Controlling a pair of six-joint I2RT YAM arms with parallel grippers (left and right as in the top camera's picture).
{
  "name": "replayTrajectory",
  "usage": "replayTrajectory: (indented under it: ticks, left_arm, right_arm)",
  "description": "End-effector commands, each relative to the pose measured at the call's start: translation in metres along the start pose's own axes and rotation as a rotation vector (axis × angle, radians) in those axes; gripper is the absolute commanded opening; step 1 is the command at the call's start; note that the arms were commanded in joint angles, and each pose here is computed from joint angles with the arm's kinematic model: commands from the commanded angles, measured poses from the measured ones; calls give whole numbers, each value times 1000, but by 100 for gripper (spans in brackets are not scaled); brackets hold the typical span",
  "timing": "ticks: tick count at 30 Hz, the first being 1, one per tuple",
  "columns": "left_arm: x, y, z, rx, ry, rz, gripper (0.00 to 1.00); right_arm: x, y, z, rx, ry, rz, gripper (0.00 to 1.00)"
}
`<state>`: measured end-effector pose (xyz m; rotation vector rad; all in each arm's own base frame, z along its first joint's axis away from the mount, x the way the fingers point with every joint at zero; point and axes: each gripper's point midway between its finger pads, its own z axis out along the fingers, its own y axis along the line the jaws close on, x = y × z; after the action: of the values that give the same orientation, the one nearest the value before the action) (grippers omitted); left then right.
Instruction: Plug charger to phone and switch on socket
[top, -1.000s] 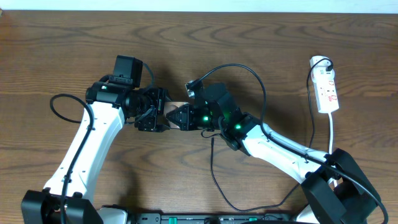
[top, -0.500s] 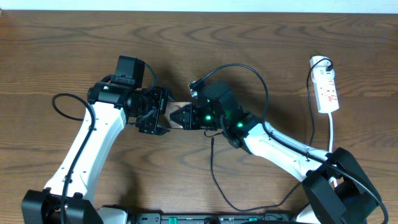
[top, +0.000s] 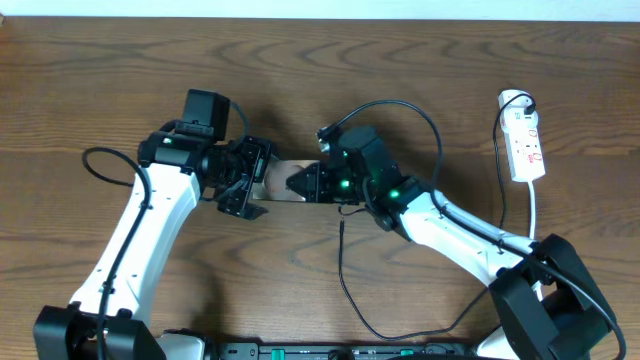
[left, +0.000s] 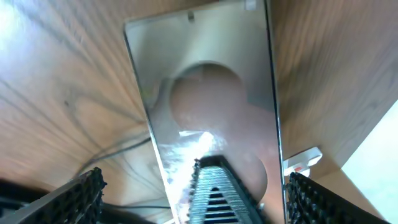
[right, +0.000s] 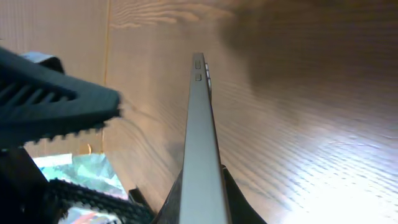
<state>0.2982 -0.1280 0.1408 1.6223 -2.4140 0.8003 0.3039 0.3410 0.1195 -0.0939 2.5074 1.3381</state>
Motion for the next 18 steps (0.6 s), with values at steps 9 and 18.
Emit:
replayTrajectory:
  ticks: [9, 18]
  left_arm:
    - [-30, -4, -19, 40, -86, 300, 91]
    - [-35, -12, -5, 47, -70, 385, 91]
  right_arm:
    - [-28, -29, -25, 23, -25, 78, 1]
    - [-45, -41, -39, 19, -60, 129, 1]
